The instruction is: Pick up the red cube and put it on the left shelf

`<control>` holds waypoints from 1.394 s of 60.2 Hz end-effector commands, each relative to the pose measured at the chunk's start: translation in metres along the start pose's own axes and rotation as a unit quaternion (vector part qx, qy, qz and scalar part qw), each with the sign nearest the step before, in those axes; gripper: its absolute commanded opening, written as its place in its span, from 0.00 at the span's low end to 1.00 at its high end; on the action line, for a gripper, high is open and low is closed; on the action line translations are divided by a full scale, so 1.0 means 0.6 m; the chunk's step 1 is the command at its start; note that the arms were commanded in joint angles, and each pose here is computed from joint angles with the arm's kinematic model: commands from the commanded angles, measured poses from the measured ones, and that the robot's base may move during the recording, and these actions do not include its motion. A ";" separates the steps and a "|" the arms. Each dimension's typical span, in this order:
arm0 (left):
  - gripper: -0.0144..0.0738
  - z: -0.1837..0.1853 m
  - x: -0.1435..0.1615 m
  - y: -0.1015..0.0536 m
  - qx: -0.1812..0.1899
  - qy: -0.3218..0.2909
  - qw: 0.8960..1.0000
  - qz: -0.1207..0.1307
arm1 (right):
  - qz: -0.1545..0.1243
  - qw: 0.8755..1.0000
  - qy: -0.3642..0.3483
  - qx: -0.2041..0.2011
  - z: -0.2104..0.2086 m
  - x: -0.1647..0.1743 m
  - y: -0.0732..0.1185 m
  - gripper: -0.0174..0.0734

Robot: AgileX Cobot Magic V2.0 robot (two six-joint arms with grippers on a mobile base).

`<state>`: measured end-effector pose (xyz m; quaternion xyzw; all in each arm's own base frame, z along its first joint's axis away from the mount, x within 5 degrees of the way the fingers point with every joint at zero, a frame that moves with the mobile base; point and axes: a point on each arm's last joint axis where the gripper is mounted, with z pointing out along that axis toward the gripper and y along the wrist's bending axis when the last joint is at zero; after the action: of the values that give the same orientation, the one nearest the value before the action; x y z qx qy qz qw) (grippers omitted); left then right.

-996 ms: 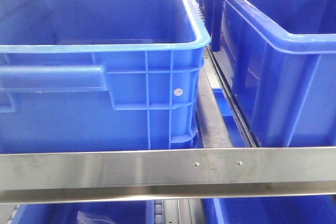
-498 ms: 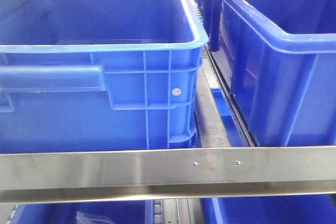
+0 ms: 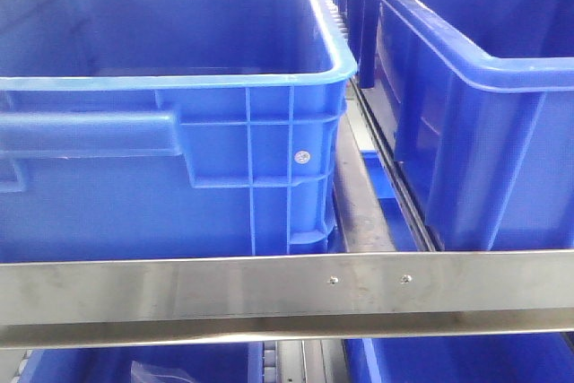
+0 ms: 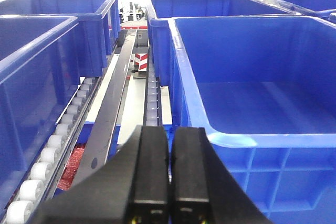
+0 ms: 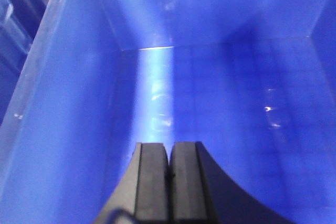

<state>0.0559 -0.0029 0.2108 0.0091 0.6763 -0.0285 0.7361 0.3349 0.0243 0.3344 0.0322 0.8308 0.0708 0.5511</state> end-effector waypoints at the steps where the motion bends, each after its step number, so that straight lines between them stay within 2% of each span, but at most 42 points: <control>1: 0.28 -0.002 0.000 0.000 0.001 -0.037 0.999 0.000 | -0.003 0.997 -0.078 -0.004 -0.028 -0.049 0.003 0.25; 12: 0.28 -0.002 0.000 0.000 0.001 -0.037 0.999 0.000 | -0.009 0.997 -0.081 -0.004 -0.036 -0.051 0.003 0.25; 19: 0.28 -0.002 0.000 0.000 0.001 -0.037 0.999 0.000 | -0.030 0.995 -0.093 -0.002 -0.069 -0.053 0.004 0.25; 37: 0.28 -0.002 0.000 0.000 0.001 -0.037 0.999 0.000 | -0.044 0.992 -0.118 -0.001 -0.157 -0.022 0.000 0.25; 45: 0.28 -0.002 0.000 0.000 0.001 -0.037 0.999 0.000 | -0.055 0.992 -0.117 0.002 -0.196 0.014 -0.005 0.25; 67: 0.28 -0.002 0.000 0.000 0.001 -0.037 0.999 0.000 | -0.056 0.985 -0.160 0.001 -0.290 0.143 -0.023 0.25; 84: 0.28 -0.002 0.000 0.000 0.001 -0.037 0.999 0.000 | -0.050 0.977 -0.203 0.030 -0.335 0.247 -0.048 0.25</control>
<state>0.0559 -0.0029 0.2108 0.0091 0.6763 -0.0285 0.7361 0.1002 0.0008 0.2640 0.0190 0.7526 0.0222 0.6578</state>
